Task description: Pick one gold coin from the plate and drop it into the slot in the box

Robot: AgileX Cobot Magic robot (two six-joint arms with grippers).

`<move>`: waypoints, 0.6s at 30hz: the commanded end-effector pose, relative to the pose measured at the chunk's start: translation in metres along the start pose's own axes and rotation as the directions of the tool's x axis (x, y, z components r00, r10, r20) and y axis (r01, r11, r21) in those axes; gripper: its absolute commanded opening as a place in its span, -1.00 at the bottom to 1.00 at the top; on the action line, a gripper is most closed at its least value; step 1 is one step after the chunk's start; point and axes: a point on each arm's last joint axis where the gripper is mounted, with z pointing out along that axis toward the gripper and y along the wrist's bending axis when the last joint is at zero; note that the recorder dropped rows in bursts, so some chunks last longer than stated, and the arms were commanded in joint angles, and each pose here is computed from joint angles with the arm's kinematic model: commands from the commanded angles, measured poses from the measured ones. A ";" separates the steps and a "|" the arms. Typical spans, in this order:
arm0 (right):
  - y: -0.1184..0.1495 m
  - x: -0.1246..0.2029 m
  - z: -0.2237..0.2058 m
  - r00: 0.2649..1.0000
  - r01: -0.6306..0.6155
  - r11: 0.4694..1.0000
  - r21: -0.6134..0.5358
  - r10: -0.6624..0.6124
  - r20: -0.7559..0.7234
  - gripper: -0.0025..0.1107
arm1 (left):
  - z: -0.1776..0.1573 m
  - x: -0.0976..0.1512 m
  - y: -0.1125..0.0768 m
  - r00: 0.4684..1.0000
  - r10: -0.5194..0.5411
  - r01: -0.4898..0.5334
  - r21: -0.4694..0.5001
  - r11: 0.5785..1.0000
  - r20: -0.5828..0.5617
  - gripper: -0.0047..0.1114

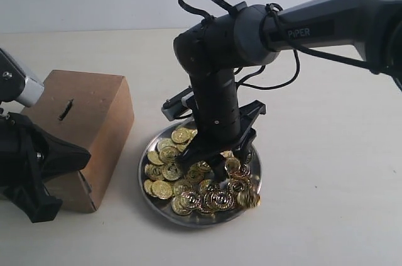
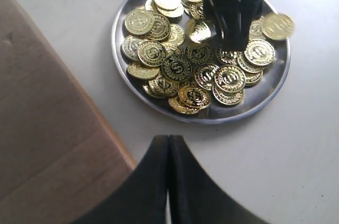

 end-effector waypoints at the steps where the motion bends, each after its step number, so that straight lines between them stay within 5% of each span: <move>1: 0.000 0.000 0.022 0.998 0.005 1.000 -0.006 -0.005 -0.057 -0.13 | 0.001 -0.001 -0.001 1.000 0.002 -0.002 0.009 1.000 0.000 -0.92; 18: 0.000 -0.002 0.022 0.999 0.019 1.000 -0.007 -0.019 -0.036 -0.19 | 0.001 -0.001 -0.001 1.000 0.002 -0.002 0.009 1.000 0.000 -0.92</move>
